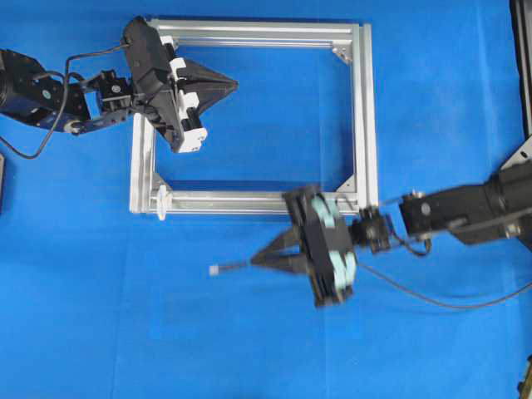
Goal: Insert the wire through the string loop located on the left side.
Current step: 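Lift the cable and carry it left toward the white zip-tie loop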
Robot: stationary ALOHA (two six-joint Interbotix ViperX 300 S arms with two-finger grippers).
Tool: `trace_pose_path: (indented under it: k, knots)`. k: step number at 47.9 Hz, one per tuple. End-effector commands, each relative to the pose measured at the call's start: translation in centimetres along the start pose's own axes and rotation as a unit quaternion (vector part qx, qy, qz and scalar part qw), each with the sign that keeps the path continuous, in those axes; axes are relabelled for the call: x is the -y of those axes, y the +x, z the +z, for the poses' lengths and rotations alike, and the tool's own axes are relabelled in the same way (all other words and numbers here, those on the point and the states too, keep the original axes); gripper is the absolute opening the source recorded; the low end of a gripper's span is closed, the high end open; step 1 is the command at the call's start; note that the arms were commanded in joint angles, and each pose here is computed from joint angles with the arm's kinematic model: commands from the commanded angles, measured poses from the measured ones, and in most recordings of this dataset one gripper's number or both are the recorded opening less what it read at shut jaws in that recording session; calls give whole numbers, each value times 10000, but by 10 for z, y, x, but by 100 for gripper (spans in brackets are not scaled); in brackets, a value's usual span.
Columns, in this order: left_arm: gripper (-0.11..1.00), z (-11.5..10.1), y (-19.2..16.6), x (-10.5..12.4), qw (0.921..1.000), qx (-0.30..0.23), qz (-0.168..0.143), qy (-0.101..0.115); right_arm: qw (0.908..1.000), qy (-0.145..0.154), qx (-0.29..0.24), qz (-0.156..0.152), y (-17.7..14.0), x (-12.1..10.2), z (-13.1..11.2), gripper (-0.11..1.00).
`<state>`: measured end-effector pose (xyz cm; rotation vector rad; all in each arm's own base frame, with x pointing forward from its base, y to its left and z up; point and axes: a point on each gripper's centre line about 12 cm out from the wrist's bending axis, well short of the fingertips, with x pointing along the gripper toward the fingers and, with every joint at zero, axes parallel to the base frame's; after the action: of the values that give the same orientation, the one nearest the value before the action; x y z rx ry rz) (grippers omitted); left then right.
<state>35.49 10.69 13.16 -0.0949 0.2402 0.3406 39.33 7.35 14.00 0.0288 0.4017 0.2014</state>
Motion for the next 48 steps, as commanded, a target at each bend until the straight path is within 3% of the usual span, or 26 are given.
trace_pose_path:
  k: [1,8,19,48]
  knots:
    - [0,14,-2,1,9998,222,-24,0,9995,68,230,-203,-6,17,15,0]
    - [0,14,-2,1,9998,222,-22,3,9977,206,226,-599,-11,51,13,0]
    - [0,14,-2,0,9998,222,-16,-2,9944,343,234,-971,-17,83,12,0]
    - [0,14,-2,1,9997,222,-27,9,9954,283,310,-859,2,78,19,0]
